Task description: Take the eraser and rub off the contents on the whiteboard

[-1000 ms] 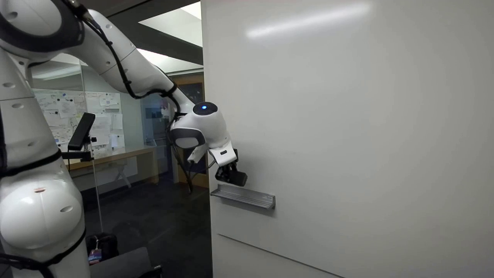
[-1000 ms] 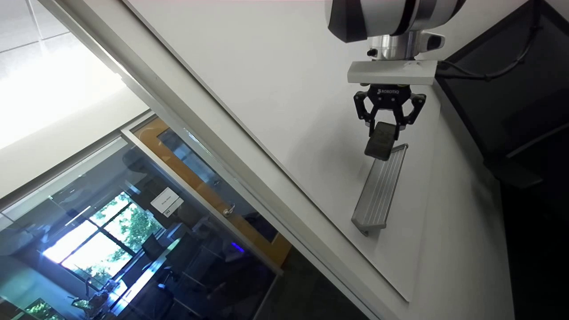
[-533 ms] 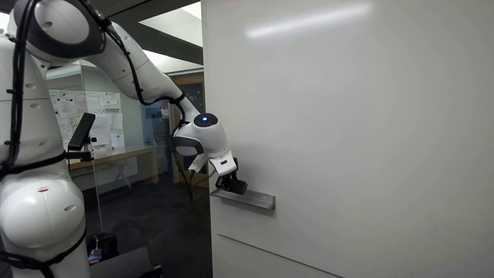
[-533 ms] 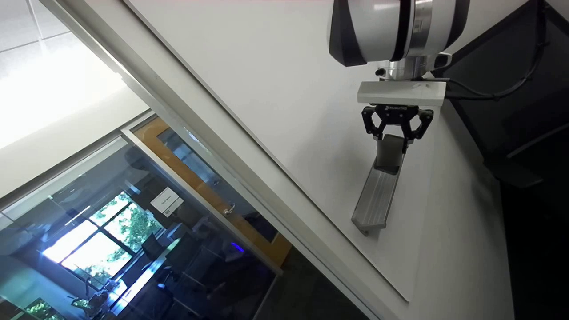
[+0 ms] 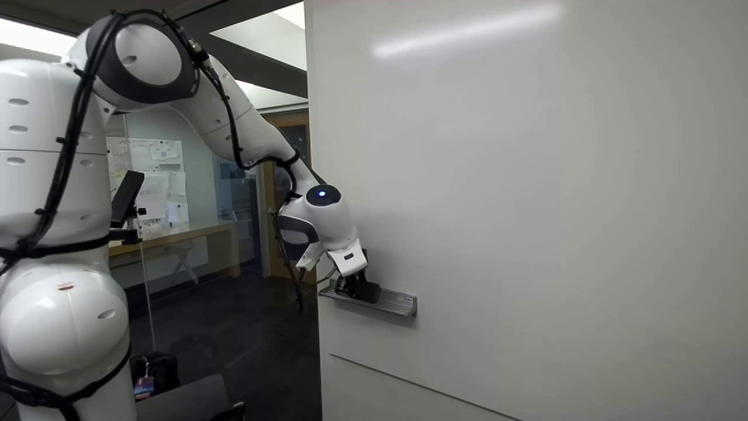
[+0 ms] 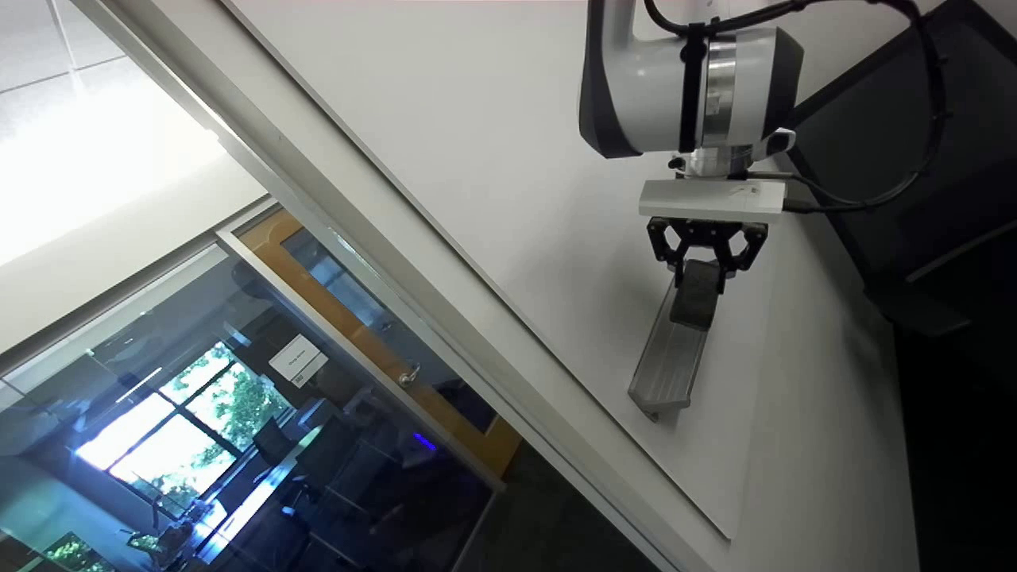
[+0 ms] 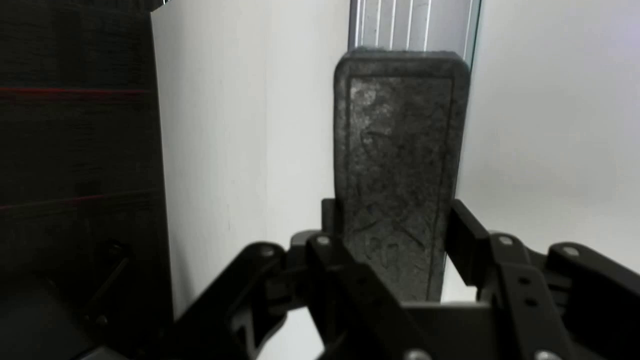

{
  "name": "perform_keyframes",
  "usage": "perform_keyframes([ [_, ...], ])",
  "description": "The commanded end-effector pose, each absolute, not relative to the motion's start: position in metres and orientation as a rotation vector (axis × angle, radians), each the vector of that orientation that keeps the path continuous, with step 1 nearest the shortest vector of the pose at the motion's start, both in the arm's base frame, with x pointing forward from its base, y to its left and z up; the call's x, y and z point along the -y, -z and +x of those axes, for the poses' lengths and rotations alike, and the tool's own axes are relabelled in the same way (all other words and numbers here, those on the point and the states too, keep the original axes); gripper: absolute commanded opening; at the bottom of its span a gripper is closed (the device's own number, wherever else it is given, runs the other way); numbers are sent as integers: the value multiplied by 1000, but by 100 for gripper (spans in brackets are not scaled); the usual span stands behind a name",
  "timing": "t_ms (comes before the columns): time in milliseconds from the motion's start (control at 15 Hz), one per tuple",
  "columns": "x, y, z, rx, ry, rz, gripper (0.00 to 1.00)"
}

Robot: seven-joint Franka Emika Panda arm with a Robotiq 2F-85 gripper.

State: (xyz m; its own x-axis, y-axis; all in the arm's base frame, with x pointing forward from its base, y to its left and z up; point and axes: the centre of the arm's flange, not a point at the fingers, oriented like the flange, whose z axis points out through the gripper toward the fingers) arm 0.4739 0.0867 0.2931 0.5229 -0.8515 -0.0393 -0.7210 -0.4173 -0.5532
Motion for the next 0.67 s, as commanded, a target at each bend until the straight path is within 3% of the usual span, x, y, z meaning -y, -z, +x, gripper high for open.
perform_keyframes([
  [0,-95,-274,496,-1292,371,-2237,28],
  [600,-98,-275,515,-1282,424,-2213,28],
])
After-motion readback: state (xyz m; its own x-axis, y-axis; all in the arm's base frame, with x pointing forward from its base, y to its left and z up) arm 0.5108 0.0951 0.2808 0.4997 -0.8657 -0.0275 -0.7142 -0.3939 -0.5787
